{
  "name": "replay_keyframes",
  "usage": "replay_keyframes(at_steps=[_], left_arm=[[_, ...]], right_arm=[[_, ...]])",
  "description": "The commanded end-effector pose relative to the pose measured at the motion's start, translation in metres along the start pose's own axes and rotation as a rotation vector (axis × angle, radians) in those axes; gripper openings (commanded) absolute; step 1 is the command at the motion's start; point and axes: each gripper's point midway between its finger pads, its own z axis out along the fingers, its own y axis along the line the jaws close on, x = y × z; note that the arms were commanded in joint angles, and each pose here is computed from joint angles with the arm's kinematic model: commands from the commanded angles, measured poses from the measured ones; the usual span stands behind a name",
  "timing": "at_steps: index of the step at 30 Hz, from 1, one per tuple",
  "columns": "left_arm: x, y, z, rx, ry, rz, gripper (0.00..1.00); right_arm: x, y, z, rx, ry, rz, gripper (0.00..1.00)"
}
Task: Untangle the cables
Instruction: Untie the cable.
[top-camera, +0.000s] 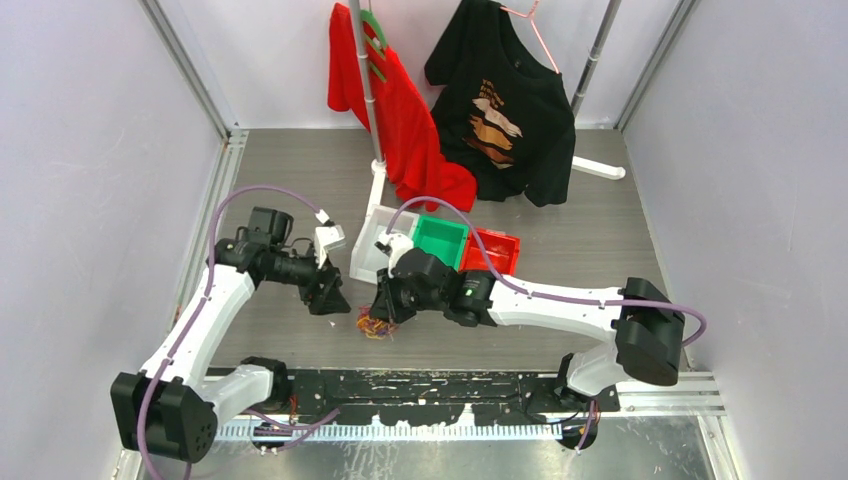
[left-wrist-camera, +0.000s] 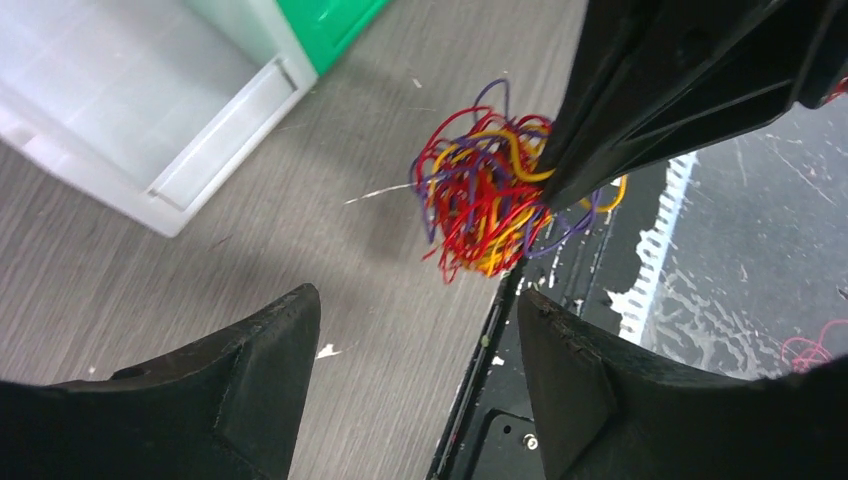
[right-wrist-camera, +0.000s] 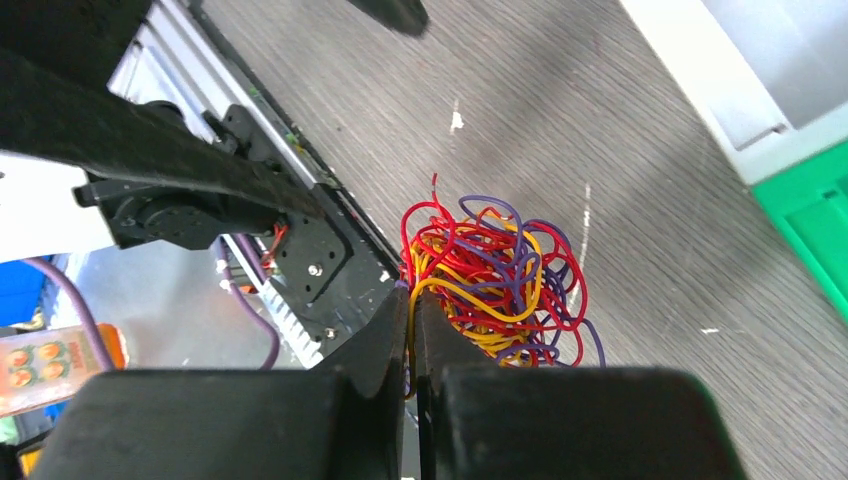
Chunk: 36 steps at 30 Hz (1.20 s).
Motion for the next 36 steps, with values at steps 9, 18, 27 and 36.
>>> replay_keyframes(at_steps=[9,18,27,36], left_arm=[[-0.014,-0.025,0.013,0.161,-0.003,0.054,0.62],[-0.012,-0.029,0.018,0.196,0.003,0.093,0.24],[-0.01,-0.02,0.011,0.098,0.021,0.116,0.0],[-0.025,0.006,0.002,-0.11,0.003,0.027,0.0]], right_arm=[[-0.033,0.051,0.001,-0.219,-0.093,-0.016,0.01],[-0.034,0.049,0.002,-0.236,-0.088,0.001,0.01],[-0.023,0.017,-0.004,-0.178,-0.098,0.058,0.01],[-0.002,-0.023,-0.001,-0.041,-0.07,0.058,0.12]])
